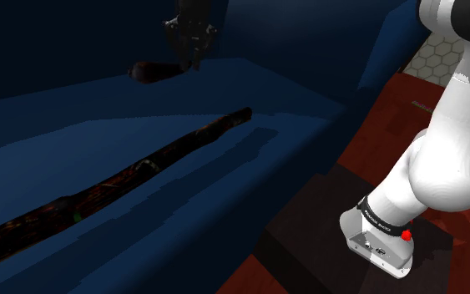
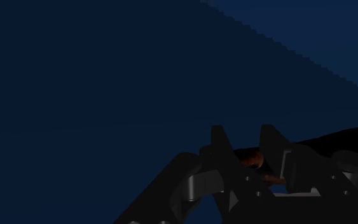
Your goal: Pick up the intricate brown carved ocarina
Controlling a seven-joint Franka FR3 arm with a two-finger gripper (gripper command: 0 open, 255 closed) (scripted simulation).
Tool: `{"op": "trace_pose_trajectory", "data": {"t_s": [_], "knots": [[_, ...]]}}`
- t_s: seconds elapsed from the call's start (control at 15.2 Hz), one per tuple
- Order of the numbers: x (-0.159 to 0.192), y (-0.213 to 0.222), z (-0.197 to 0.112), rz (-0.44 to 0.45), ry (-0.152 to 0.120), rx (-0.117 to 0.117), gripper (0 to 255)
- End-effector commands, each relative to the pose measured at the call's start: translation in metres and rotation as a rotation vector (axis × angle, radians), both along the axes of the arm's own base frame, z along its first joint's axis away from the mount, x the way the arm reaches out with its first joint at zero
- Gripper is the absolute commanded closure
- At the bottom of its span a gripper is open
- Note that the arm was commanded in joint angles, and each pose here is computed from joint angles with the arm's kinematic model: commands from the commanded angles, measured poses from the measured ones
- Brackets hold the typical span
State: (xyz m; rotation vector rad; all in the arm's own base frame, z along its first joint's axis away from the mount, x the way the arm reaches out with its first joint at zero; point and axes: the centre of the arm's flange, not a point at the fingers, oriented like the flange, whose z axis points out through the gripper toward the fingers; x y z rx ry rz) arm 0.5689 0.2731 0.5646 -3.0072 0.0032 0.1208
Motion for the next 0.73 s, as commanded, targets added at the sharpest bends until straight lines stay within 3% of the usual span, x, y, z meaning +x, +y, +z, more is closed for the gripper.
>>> {"op": "trace_pose_trajectory", "data": {"t_s": [0.0,0.66], "knots": [[-0.001,-0.001,0.011,0.000,0.000,0.000,255],[-0.001,-0.001,0.054,0.000,0.000,0.000,255]]}}
